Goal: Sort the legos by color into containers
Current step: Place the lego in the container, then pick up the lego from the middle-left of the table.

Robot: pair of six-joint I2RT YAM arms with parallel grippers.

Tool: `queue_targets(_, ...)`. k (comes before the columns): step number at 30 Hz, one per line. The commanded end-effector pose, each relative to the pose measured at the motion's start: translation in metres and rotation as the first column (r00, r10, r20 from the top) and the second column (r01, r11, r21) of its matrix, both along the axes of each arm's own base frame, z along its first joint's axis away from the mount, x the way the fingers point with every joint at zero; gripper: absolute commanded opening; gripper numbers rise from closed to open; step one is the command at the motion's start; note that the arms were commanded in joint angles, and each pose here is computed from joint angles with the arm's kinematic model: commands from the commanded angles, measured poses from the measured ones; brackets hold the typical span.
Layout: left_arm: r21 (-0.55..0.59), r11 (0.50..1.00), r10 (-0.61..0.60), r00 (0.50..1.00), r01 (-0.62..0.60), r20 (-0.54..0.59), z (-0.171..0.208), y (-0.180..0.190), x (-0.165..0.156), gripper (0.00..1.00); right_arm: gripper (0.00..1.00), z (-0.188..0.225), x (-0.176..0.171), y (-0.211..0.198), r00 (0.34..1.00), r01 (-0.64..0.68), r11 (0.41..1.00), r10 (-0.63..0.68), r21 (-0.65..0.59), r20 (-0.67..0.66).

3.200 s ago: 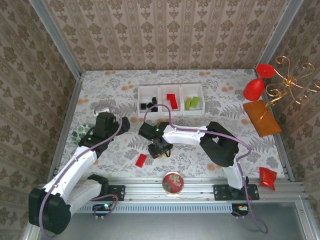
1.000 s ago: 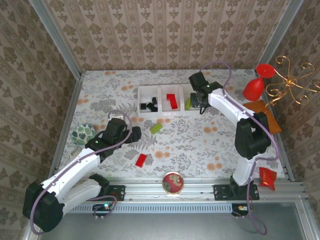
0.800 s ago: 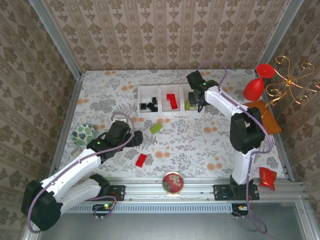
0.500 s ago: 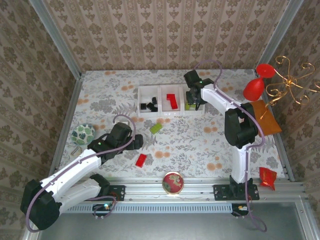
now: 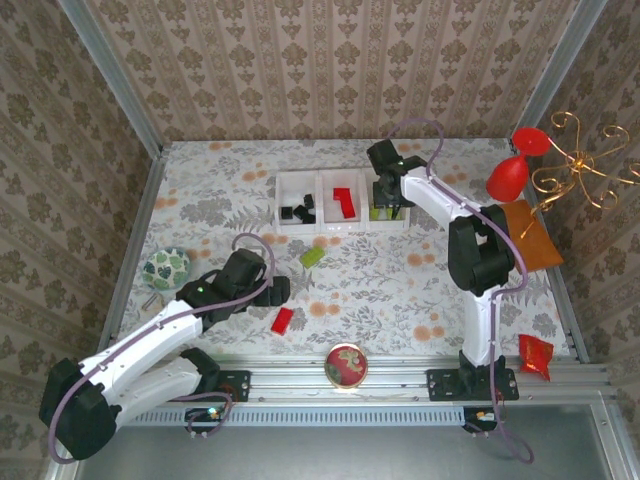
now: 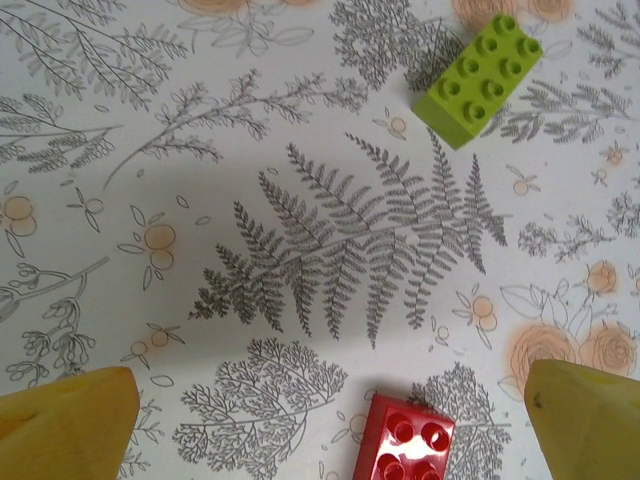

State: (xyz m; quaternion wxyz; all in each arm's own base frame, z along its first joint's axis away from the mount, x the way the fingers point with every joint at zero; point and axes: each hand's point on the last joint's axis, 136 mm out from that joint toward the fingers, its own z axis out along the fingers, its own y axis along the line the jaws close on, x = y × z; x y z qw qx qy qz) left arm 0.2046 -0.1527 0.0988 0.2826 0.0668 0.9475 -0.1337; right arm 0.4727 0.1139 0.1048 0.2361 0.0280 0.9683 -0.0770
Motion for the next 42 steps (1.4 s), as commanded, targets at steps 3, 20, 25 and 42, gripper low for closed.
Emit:
queue_targets(3, 0.054, 0.997, -0.060, 0.996, 0.063, -0.068, -0.014, 0.003, -0.020, 0.98, 0.67, 0.047, -0.020, -0.012, 0.996, 0.031, 0.999, -0.033, 0.030, 0.081)
queue_targets(20, 0.128, 0.970, -0.178, 0.963, 0.206, -0.203, -0.049, -0.024, -0.052, 0.76, 0.92, 0.064, -0.089, -0.030, 0.978, 0.128, 0.978, -0.152, 0.165, 0.142)
queue_targets(25, 0.137, 0.964, -0.193, 0.954, 0.228, -0.228, -0.057, -0.032, -0.055, 0.72, 0.93, 0.063, -0.100, -0.034, 0.976, 0.136, 0.976, -0.161, 0.171, 0.144)
queue_targets(42, 0.193, 0.953, -0.176, 0.946, 0.233, -0.273, -0.078, -0.035, -0.056, 0.48, 0.95, 0.059, -0.101, -0.035, 0.976, 0.146, 0.975, -0.170, 0.170, 0.135)
